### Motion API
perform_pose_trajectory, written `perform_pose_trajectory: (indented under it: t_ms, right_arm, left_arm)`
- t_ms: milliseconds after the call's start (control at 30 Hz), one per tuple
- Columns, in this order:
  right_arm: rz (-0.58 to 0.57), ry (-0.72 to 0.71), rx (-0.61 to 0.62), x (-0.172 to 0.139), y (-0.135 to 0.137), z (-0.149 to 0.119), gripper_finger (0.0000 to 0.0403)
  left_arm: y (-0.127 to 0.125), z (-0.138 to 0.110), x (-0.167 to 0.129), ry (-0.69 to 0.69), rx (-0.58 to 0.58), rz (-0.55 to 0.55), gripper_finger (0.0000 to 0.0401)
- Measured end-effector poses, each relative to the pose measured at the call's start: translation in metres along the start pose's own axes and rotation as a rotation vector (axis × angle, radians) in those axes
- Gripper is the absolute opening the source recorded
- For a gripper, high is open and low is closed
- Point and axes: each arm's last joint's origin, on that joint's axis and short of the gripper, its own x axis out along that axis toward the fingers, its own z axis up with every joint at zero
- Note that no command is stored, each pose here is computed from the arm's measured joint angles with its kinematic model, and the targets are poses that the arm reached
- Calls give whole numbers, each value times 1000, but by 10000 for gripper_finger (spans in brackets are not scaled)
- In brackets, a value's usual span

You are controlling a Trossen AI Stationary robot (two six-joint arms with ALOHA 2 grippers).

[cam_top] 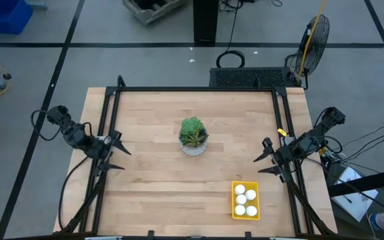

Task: Pick and place pill bottles into a basket
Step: Return to Home Position

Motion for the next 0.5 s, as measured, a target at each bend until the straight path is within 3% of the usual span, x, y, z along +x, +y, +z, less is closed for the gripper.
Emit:
perform_pose_trajectory:
  t_ms: [500]
  right_arm:
    - [0,0,0,0,0,0,192]
  left_arm:
    - [0,0,0,0,0,0,274]
